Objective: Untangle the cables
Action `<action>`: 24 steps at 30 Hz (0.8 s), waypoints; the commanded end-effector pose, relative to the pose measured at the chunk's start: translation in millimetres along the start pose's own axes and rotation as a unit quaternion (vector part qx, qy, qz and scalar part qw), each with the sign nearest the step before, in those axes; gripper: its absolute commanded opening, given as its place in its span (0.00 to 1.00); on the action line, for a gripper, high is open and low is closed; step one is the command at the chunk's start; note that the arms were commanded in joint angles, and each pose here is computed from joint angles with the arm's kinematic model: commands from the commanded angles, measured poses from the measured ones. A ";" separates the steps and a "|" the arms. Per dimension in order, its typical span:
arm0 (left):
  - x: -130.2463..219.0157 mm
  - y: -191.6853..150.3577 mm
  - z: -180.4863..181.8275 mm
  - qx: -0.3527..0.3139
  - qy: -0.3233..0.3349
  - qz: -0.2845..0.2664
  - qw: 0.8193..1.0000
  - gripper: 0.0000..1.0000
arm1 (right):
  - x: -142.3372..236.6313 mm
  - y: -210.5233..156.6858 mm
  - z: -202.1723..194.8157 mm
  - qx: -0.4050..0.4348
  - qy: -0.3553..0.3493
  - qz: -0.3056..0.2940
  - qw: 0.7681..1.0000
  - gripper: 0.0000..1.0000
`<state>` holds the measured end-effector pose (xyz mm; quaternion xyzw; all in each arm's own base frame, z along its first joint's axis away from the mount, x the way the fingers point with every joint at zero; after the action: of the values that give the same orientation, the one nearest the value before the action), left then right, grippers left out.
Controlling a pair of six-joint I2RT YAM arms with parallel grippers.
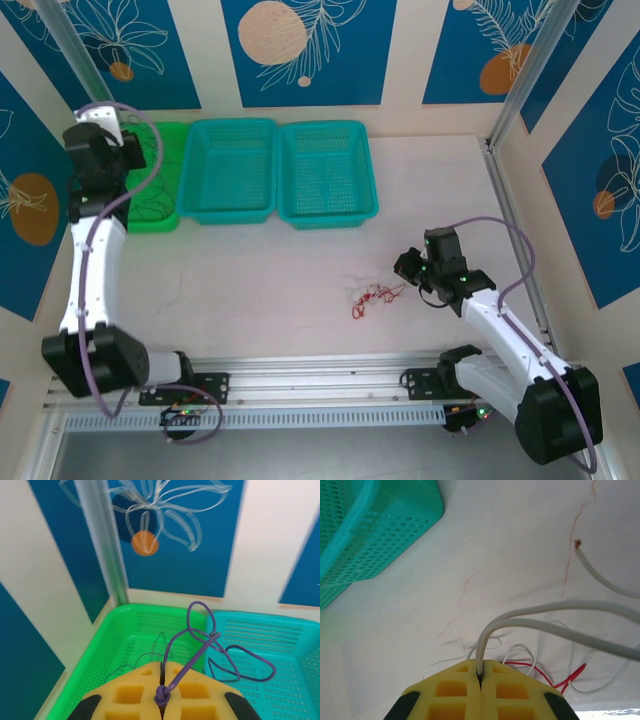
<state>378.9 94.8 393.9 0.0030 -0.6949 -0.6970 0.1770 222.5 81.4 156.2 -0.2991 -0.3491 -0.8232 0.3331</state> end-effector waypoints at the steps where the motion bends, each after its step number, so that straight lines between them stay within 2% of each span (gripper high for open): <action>1: -30.0 0.9 24.8 0.038 -0.002 0.005 0.999 0.00 | 11.3 0.0 3.6 -0.006 0.008 -0.001 1.000 0.00; 6: -83.1 -36.3 43.2 0.062 -0.007 0.076 0.995 0.00 | 15.8 -2.1 2.5 -0.015 0.008 -0.001 1.000 0.00; 8: -97.6 -50.6 45.3 0.077 -0.014 0.100 0.992 0.26 | 16.8 -3.0 3.1 -0.019 0.010 0.000 1.000 0.00; 10: -105.3 -63.4 45.1 0.096 -0.022 0.117 0.988 0.62 | 17.7 -3.8 3.4 -0.022 0.011 0.001 1.000 0.00; 12: -103.8 -69.1 43.8 0.111 -0.025 0.120 0.986 0.80 | 17.9 -4.8 3.0 -0.025 0.011 0.003 1.000 0.00; 14: -98.0 -70.9 42.5 0.119 -0.025 0.118 0.986 0.83 | 17.3 -5.9 1.8 -0.028 0.010 0.004 1.000 0.00; 19: -64.6 -52.2 32.1 0.146 -0.059 0.079 0.984 0.84 | 16.3 -3.6 6.9 -0.020 0.024 0.002 0.999 0.00; 24: -9.7 -26.4 -13.1 0.187 -0.181 0.013 0.965 0.83 | 12.6 1.5 26.2 0.000 0.065 0.019 0.998 0.00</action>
<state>400.4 117.7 325.5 -0.0853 -0.8093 -0.5566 0.1671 213.7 84.0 163.6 -0.2938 -0.3252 -0.8308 0.3430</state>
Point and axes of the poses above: each hand's point on the last joint's axis, 136 mm out from that joint toward the fingers, its own x axis back along the fingers, its own z axis along the line the jaws close on, y = z × x, the point moved 6 cm from there along x, back along the fingers
